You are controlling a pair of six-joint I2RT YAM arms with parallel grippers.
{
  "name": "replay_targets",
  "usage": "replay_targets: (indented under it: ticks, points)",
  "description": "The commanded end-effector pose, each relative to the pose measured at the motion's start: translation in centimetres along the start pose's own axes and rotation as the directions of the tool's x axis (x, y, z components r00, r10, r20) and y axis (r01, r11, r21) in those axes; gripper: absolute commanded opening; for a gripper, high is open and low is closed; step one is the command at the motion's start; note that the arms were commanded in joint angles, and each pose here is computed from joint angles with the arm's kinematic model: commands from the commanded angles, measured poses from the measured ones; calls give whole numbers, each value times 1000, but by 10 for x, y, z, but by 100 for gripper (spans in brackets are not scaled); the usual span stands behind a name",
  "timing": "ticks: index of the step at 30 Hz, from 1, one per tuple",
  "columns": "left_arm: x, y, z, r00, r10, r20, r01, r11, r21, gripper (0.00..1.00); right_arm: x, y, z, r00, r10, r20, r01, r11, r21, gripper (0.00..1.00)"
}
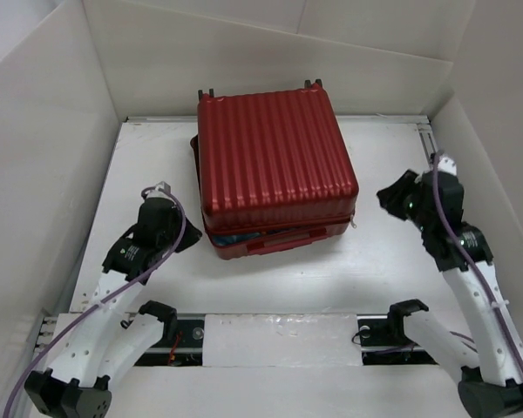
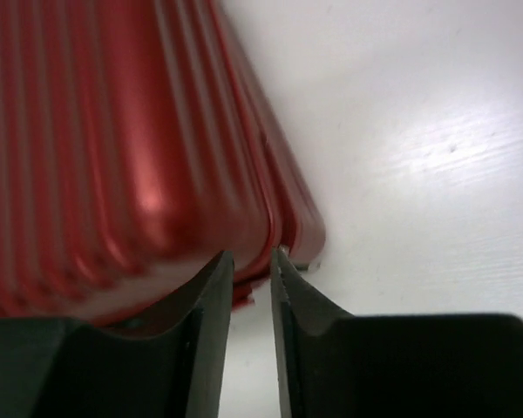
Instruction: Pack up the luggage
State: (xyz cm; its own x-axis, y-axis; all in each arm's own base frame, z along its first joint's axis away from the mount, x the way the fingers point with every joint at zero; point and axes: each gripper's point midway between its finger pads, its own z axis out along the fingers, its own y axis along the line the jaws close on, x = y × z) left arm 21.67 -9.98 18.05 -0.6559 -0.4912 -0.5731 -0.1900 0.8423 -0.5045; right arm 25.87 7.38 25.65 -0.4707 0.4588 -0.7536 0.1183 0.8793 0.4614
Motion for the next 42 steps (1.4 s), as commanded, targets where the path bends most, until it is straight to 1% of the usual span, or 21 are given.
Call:
replay_targets:
  ticks: [1,3,5,7,8,10,15,16,19,22,24,27,28,29,31,32,33,34,37,41,42]
  points:
    - [38,31,-2,991,-23,-131,8,994,-111,1,-38,8,31,998,65,18,-66,998,22,28]
    - [62,27,3,973,-61,-224,48,997,-62,1,-45,4,47,996,90,6,-91,995,51,25]
    - [72,15,6,965,-68,-255,76,997,25,3,-54,2,70,993,105,48,-107,993,50,23]
    - [81,18,13,960,-68,-273,80,996,34,5,-40,12,86,993,111,-31,-111,994,-15,23]
    - [78,12,19,961,-53,-273,71,996,59,7,-26,9,101,987,127,-94,-128,992,-1,23]
    - [81,7,23,955,-34,-296,60,995,79,9,2,27,110,979,104,-173,-114,992,-48,23]
    - [85,-7,40,945,-6,-327,58,987,148,16,52,81,109,953,94,-287,-149,973,-174,21]
    - [84,-8,42,946,-6,-326,58,987,149,16,66,96,105,946,58,-318,-132,967,-216,21]
    - [84,-13,50,943,-12,-333,69,985,161,17,77,125,103,936,22,-351,-124,955,-270,21]
    - [64,-17,55,964,-43,-262,80,988,132,17,66,144,101,943,10,-333,-117,947,-301,21]
    - [45,-23,55,979,-56,-196,82,988,127,17,52,138,106,958,14,-286,-87,965,-246,21]
    - [36,-32,54,982,-63,-178,90,985,146,17,33,122,99,974,2,-228,-48,980,-195,26]
    - [34,-34,50,983,-63,-175,90,985,150,17,24,116,89,980,4,-198,-43,981,-189,33]
    - [33,-31,44,984,-64,-165,88,986,143,17,21,111,83,983,7,-183,-40,983,-178,36]
    - [25,-28,35,991,-69,-118,83,989,125,17,33,86,73,983,23,-185,-44,993,-110,46]
    - [20,-28,29,993,-70,-97,82,989,127,17,29,84,54,986,45,-159,-66,989,-133,53]
    - [18,-23,22,995,-72,-69,80,990,112,17,37,76,46,983,71,-170,-92,989,-114,55]
    - [12,-23,17,996,-74,-46,79,991,112,20,44,68,40,980,93,-178,-113,988,-105,55]
    - [7,-19,9,997,-76,-27,78,994,81,23,77,43,18,967,119,-224,-144,985,-97,52]
    - [9,-20,10,996,-75,-58,79,995,61,30,111,32,7,947,66,-313,-102,990,-99,38]
    - [9,-20,10,996,-75,-58,79,995,61,30,114,34,5,946,39,-322,-81,990,-119,38]
